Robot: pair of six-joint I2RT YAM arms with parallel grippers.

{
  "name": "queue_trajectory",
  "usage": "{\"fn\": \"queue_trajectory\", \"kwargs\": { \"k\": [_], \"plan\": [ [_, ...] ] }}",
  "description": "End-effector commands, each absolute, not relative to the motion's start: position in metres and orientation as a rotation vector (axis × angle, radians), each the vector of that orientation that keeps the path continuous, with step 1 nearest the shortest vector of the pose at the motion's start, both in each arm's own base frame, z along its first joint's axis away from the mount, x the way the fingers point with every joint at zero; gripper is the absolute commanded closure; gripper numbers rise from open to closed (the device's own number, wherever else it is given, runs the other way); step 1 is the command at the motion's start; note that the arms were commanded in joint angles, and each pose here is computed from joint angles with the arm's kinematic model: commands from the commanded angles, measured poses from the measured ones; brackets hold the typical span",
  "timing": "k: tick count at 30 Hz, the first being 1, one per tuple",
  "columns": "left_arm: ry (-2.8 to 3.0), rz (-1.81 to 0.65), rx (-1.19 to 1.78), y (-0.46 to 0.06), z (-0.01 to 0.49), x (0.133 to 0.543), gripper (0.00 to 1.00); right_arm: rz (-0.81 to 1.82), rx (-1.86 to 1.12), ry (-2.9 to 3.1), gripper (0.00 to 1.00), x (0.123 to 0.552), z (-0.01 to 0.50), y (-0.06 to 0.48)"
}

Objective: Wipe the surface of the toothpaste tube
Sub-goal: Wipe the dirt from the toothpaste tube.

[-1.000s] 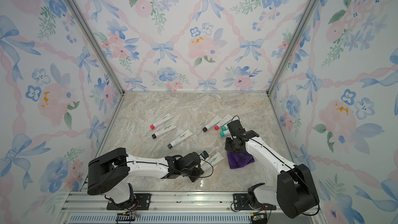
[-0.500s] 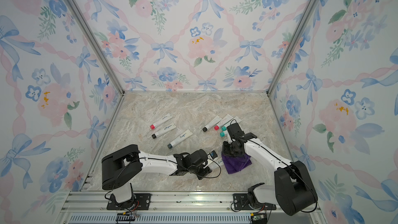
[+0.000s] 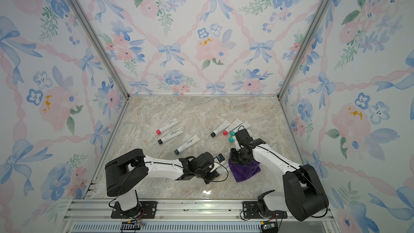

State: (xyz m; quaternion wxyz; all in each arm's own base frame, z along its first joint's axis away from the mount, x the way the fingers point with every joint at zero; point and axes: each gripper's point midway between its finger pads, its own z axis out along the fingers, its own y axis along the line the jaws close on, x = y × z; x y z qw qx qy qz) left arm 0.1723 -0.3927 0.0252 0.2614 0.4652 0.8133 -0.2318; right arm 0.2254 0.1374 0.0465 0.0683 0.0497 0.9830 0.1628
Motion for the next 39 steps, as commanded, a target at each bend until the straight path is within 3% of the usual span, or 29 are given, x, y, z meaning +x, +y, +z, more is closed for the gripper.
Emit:
{"fn": "queue_trajectory", "kwargs": {
  "k": [1, 18, 21, 28, 32, 39],
  "plan": [
    [2.217, -0.631, 1.271, -0.389, 0.021, 0.174, 0.76, 0.515, 0.160, 2.971, 0.81, 0.218, 0.044, 0.141],
    [2.248, -0.604, 1.222, -0.378, 0.016, 0.185, 0.76, 0.597, 0.151, 3.034, 0.80, 0.195, 0.024, 0.169],
    [2.252, -0.618, 1.204, -0.376, 0.018, 0.189, 0.76, 0.522, 0.160, 3.053, 0.81, 0.194, 0.017, 0.163],
    [2.264, -0.667, 1.141, -0.369, 0.022, 0.200, 0.76, 0.079, 0.129, 3.012, 0.80, 0.216, 0.029, 0.117],
    [2.273, -0.673, 1.130, -0.367, 0.021, 0.203, 0.76, 0.004, 0.186, 3.013, 0.80, 0.224, 0.022, 0.095],
    [2.277, -0.679, 1.130, -0.367, 0.019, 0.204, 0.75, 0.182, 0.173, 3.040, 0.80, 0.228, 0.012, 0.119]
  ]
}}
